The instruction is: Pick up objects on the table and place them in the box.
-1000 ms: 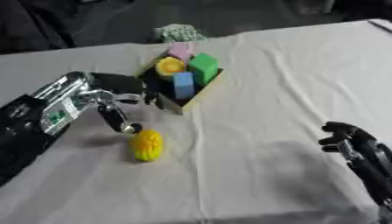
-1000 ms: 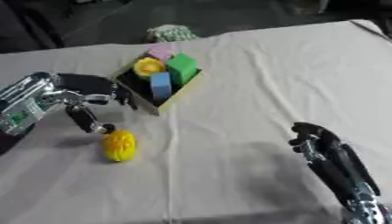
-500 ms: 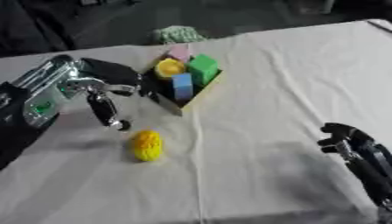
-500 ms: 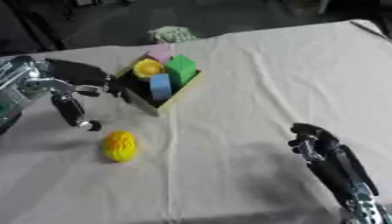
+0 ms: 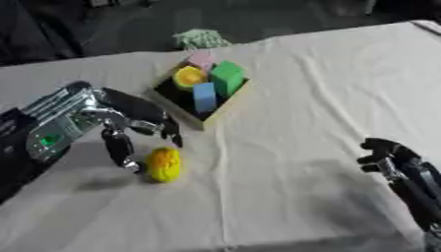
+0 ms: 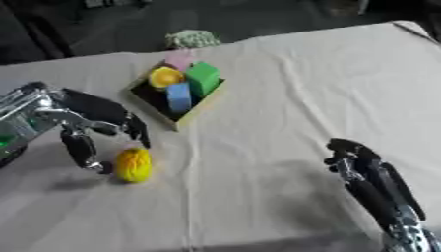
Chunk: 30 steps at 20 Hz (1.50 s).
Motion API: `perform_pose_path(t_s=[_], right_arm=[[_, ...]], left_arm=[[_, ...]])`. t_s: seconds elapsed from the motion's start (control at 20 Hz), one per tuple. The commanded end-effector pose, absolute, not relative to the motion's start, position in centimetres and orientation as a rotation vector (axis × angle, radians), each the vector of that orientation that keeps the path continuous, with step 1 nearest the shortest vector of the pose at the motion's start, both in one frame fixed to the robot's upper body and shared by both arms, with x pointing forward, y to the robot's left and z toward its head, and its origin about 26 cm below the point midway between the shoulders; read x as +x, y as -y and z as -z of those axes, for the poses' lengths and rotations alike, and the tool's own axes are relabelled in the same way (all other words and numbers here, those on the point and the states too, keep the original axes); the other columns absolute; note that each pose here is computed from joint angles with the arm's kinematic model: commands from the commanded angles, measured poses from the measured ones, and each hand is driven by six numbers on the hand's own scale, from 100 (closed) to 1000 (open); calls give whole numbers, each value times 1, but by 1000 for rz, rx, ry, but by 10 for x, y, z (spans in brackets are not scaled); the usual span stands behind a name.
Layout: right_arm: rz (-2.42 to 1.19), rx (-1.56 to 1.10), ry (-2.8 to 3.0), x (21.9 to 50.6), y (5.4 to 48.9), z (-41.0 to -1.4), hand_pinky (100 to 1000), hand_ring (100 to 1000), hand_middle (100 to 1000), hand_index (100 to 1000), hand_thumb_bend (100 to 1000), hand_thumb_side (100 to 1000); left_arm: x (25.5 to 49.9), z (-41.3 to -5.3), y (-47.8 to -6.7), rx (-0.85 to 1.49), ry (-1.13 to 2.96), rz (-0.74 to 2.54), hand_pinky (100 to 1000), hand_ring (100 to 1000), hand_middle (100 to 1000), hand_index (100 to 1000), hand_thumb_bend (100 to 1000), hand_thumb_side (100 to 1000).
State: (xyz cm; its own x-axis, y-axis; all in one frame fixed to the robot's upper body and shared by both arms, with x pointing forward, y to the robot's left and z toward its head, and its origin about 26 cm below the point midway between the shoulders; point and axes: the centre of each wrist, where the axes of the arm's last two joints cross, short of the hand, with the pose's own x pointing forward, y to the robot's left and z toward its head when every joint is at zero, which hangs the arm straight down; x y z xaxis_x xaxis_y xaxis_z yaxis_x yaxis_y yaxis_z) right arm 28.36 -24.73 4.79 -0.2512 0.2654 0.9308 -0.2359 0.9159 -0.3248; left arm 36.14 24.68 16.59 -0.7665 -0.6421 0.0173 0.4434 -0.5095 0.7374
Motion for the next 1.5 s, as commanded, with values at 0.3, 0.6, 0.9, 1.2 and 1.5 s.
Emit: perform_pose_path(t_s=[0.3, 0.6, 0.9, 1.2, 1.5], right_arm=[[-485, -37, 1779, 285, 251, -54, 695, 690, 755, 811, 100, 654], [-487, -36, 1779, 285, 250, -54, 695, 690, 755, 811, 100, 654], [-483, -39, 1779, 285, 251, -54, 695, 690, 755, 811, 100, 655], [-470, -47, 1774, 284, 253, -52, 694, 690, 754, 811, 100, 655], [-471, -43, 1770, 284, 252, -51, 694, 689, 754, 811, 100, 657]], left_arm=[[364, -169, -242, 410, 966, 2334, 824, 811, 842, 919, 346, 100], [365, -152, -247, 371, 910, 2358, 755, 718, 739, 838, 296, 100], [366, -150, -249, 379, 900, 2351, 729, 686, 706, 814, 276, 100], [367, -213, -250, 638, 1111, 2225, 585, 506, 503, 652, 100, 157], [384, -251, -261, 819, 1244, 1983, 589, 508, 503, 654, 103, 166]])
